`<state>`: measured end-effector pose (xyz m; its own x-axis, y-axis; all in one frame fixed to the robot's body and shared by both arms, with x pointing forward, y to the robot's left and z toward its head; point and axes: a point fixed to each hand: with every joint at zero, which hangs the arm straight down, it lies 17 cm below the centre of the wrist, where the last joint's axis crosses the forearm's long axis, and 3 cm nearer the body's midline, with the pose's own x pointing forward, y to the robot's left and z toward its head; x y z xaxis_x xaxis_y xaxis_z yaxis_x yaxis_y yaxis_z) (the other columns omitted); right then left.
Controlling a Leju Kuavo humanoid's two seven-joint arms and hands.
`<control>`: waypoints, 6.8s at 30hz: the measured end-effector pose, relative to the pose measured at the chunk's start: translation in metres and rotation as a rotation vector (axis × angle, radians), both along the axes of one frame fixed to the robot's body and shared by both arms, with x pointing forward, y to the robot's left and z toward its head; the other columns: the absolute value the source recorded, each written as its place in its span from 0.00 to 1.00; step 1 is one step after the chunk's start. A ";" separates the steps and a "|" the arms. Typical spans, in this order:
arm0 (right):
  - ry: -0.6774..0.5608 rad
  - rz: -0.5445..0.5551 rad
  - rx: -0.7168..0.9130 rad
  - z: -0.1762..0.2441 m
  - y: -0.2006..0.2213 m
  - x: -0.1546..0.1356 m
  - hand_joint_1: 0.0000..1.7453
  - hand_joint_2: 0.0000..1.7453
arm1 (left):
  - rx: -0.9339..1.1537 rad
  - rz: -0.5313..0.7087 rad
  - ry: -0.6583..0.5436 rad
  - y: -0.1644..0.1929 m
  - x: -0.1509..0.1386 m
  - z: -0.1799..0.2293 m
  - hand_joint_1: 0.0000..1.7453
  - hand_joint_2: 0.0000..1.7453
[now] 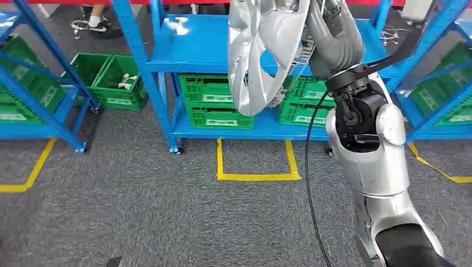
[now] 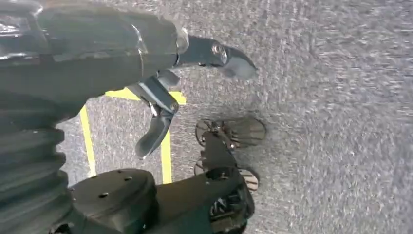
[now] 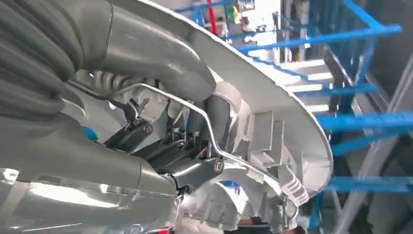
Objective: Take the parts from the cabinet and place them on the table.
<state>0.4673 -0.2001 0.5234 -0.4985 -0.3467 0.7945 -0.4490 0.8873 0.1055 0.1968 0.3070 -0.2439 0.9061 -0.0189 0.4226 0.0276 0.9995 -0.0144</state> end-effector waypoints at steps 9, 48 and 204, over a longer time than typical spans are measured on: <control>0.015 0.008 -0.013 -0.008 0.008 0.002 1.00 1.00 | 0.008 -0.002 -0.022 0.002 0.004 0.001 0.00 1.00; 0.003 0.031 -0.028 -0.004 0.022 0.001 1.00 1.00 | 0.029 -0.001 0.012 0.005 -0.007 -0.004 0.00 1.00; -0.068 0.194 -0.047 0.017 0.108 0.027 1.00 1.00 | -0.007 0.071 0.094 0.021 -0.010 0.005 0.00 1.00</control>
<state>0.4940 -0.0917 0.5408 -0.4791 -0.4051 0.7787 -0.6166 0.7867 0.0299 0.1867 0.3277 -0.2388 0.9406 0.0490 0.3359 -0.0446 0.9988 -0.0209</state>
